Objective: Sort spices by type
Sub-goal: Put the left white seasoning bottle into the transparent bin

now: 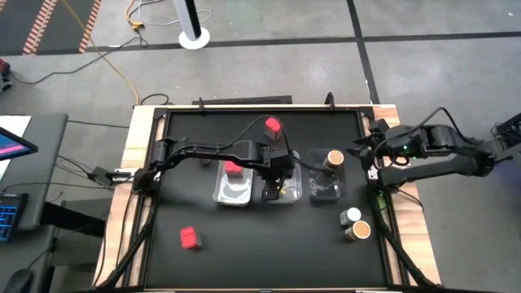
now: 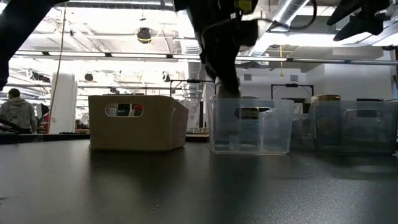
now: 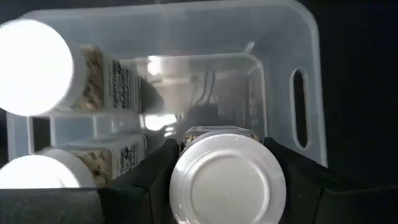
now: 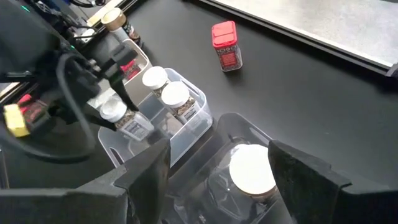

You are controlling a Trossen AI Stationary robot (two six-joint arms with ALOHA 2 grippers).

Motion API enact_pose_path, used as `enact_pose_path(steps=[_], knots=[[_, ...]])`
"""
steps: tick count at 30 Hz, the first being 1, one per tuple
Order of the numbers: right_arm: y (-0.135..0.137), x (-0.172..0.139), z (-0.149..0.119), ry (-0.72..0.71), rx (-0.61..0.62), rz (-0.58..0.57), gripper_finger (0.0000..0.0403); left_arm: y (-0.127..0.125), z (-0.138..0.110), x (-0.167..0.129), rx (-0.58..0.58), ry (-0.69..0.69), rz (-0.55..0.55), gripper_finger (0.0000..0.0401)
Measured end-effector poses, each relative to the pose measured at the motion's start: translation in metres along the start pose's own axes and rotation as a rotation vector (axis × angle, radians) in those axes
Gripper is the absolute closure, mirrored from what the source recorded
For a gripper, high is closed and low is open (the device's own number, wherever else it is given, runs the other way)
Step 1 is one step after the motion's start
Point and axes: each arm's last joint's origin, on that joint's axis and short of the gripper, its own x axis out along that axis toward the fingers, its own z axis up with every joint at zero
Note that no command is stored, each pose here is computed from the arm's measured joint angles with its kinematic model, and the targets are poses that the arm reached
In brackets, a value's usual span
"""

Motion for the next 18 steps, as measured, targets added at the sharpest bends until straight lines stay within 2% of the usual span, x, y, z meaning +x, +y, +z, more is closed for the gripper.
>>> enact_pose_path(steps=[3,6,12,18], knots=[[0.0,0.0,0.0,-0.001,0.001,-0.001,0.0107,0.002,-0.002,0.008,-0.008,-0.027,0.0,0.02],[0.0,0.0,0.0,-0.001,0.001,-0.001,0.0107,0.004,-0.009,0.014,-0.023,0.01,-0.007,0.02],[0.0,0.0,0.0,0.0,0.001,-0.001,0.0107,0.007,-0.008,0.014,0.0,0.005,-0.001,0.02],[0.0,0.0,0.0,0.0,0.001,-0.001,0.0107,0.012,-0.009,0.014,-0.033,0.007,0.005,0.02]])
